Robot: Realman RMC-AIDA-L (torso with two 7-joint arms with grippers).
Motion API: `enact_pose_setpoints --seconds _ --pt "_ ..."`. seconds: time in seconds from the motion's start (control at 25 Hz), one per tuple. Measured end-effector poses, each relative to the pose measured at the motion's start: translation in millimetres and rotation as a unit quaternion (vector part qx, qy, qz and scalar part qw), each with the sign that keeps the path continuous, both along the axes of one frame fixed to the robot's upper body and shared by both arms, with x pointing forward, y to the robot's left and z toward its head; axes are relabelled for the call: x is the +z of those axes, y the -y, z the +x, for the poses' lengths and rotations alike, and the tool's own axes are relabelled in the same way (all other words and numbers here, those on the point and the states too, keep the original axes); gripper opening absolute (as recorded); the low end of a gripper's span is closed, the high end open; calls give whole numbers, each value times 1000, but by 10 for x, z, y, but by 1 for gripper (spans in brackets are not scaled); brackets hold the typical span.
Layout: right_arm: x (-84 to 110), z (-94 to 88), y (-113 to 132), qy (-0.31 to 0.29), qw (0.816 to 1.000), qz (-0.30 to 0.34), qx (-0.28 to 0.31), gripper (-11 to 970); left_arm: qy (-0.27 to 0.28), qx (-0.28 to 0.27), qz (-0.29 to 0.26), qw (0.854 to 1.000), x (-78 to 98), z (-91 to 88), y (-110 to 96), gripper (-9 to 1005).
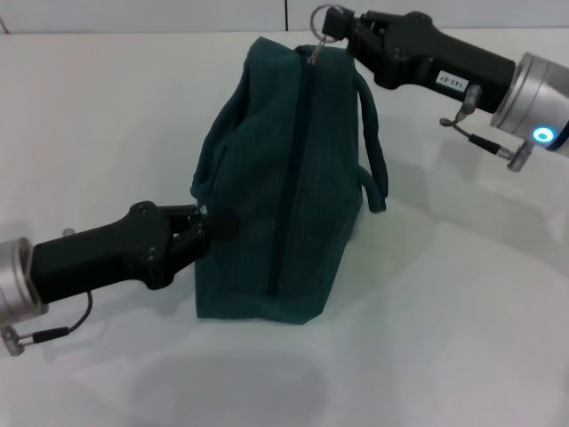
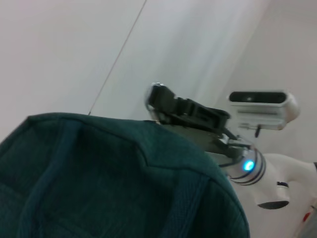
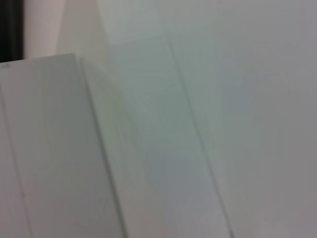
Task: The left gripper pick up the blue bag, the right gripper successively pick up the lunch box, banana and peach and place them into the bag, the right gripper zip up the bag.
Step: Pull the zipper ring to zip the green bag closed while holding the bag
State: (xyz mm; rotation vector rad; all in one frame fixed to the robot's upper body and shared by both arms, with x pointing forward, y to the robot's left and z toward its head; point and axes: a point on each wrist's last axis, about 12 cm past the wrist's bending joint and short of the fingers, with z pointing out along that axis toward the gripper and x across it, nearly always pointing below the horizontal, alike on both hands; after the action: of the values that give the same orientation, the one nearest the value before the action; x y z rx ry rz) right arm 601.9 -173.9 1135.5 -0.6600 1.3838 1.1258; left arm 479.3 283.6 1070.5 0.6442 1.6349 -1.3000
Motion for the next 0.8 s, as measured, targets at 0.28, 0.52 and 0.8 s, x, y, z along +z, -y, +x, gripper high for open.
enact_pose_setpoints --seconds 0.28,0.52,0.8 --pt "-38 75 55 -14 999 -7 -38 12 -2 4 -10 1000 0 -110 -109 61" --pt "-114 80 70 -33 998 -15 -51 12 -5 55 -15 998 -28 -207 -302 62" --pt "-151 22 96 -39 998 -9 -47 11 -5 140 -22 990 -81 -238 -458 63"
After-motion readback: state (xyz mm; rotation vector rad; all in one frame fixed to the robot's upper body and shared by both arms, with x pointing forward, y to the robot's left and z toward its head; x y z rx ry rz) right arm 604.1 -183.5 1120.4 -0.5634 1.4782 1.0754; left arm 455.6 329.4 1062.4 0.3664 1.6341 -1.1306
